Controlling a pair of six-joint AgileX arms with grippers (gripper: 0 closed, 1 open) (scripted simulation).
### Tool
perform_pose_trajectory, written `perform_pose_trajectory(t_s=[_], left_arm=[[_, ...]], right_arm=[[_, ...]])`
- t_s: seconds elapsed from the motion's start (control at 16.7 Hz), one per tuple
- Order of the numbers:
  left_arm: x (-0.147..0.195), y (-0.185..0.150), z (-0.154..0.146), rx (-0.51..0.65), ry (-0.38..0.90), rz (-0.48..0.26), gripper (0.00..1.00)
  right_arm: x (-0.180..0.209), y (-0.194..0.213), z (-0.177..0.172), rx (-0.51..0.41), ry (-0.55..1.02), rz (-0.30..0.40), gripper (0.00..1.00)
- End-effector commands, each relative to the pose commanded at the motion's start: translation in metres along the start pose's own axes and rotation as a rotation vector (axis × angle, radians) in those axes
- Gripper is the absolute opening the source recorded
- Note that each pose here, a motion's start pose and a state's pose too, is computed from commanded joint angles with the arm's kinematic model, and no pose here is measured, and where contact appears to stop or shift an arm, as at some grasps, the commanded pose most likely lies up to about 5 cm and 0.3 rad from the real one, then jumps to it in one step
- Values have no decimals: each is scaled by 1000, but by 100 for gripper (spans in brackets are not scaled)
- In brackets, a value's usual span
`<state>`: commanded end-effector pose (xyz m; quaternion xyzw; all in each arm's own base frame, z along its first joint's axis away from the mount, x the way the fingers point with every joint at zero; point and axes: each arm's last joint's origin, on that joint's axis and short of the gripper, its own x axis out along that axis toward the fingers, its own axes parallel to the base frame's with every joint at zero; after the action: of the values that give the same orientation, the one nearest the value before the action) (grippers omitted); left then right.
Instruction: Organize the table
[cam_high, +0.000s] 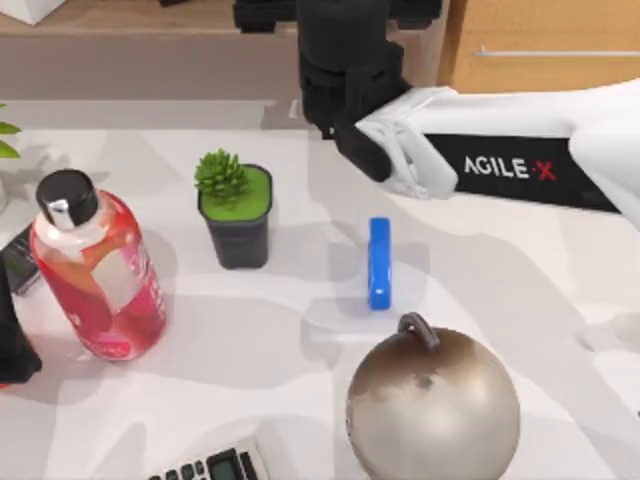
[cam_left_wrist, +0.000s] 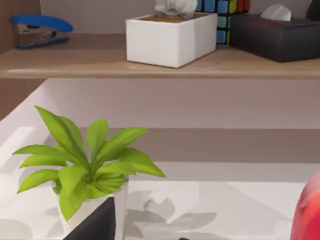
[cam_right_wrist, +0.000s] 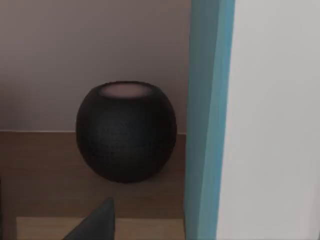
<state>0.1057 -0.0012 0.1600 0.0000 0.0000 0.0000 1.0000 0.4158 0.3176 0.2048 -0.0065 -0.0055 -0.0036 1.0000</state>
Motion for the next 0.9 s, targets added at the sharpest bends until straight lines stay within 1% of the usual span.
perform_pose_trajectory(t_s=[0.12,0.48,0.66,0.9], left_arm=[[0,0,0,0,0,0,100],[0,0,0,0,0,0,100],[0,0,0,0,0,0,100],[0,0,0,0,0,0,100]], right_arm=[[-1,1,2,1,-2,5,100],[20,0,0,0,0,0,100],[20,0,0,0,0,0,100],[20,0,0,0,0,0,70]])
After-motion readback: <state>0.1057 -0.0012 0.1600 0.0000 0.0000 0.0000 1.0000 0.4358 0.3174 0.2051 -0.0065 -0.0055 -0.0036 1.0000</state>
